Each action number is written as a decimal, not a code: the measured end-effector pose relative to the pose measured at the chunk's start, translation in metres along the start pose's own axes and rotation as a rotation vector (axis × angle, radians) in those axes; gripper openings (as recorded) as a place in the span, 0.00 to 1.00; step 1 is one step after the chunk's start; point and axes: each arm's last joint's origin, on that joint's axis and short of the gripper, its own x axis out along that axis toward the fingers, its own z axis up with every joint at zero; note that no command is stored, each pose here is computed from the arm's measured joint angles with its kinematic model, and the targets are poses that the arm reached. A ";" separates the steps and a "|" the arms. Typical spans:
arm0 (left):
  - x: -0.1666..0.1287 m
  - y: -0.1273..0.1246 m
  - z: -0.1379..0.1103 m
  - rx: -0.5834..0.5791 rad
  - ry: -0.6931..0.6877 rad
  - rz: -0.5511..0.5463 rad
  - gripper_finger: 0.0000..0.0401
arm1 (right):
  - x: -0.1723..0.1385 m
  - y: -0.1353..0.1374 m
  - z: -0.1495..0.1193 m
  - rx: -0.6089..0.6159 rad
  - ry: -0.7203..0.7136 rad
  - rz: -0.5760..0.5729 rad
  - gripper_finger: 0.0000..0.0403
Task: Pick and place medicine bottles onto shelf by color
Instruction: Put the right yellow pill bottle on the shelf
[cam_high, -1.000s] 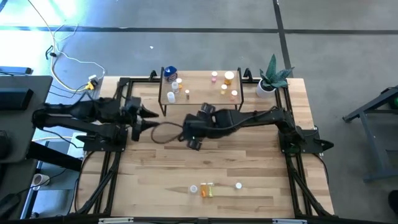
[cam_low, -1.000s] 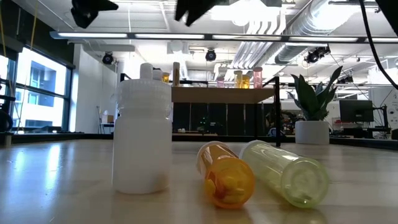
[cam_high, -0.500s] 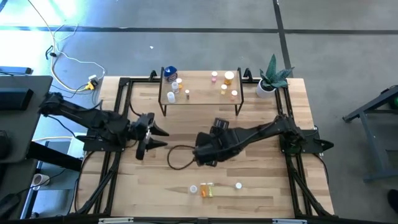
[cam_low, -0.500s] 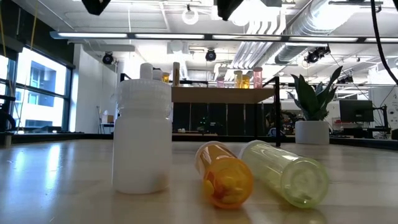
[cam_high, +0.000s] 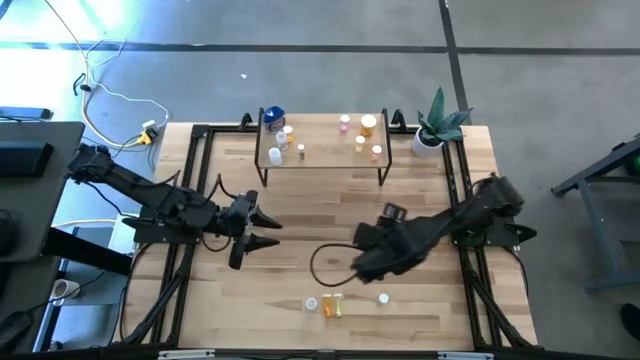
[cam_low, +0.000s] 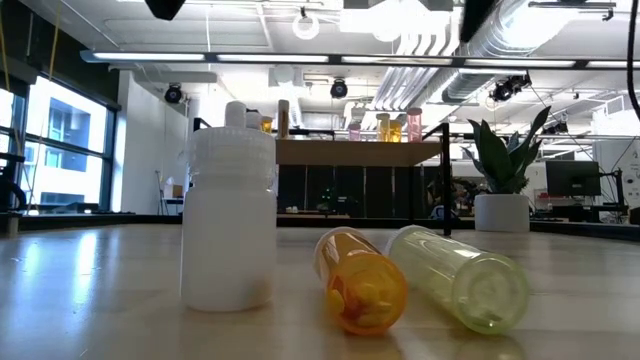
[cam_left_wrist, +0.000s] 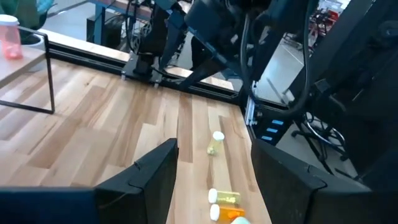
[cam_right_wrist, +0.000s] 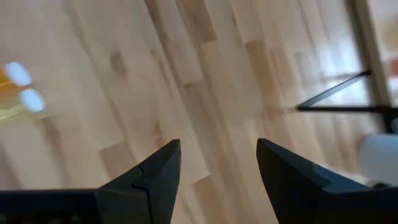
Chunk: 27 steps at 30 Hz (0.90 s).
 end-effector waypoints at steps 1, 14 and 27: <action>0.002 -0.001 -0.001 0.000 -0.001 -0.003 0.49 | -0.003 -0.001 -0.006 0.011 -0.007 0.017 0.50; 0.014 -0.020 -0.002 -0.024 -0.122 0.021 0.49 | -0.023 -0.018 -0.095 0.163 -0.119 0.251 0.50; 0.005 -0.036 0.012 -0.010 -0.123 0.048 0.45 | -0.012 -0.002 -0.134 0.066 -0.143 0.401 0.50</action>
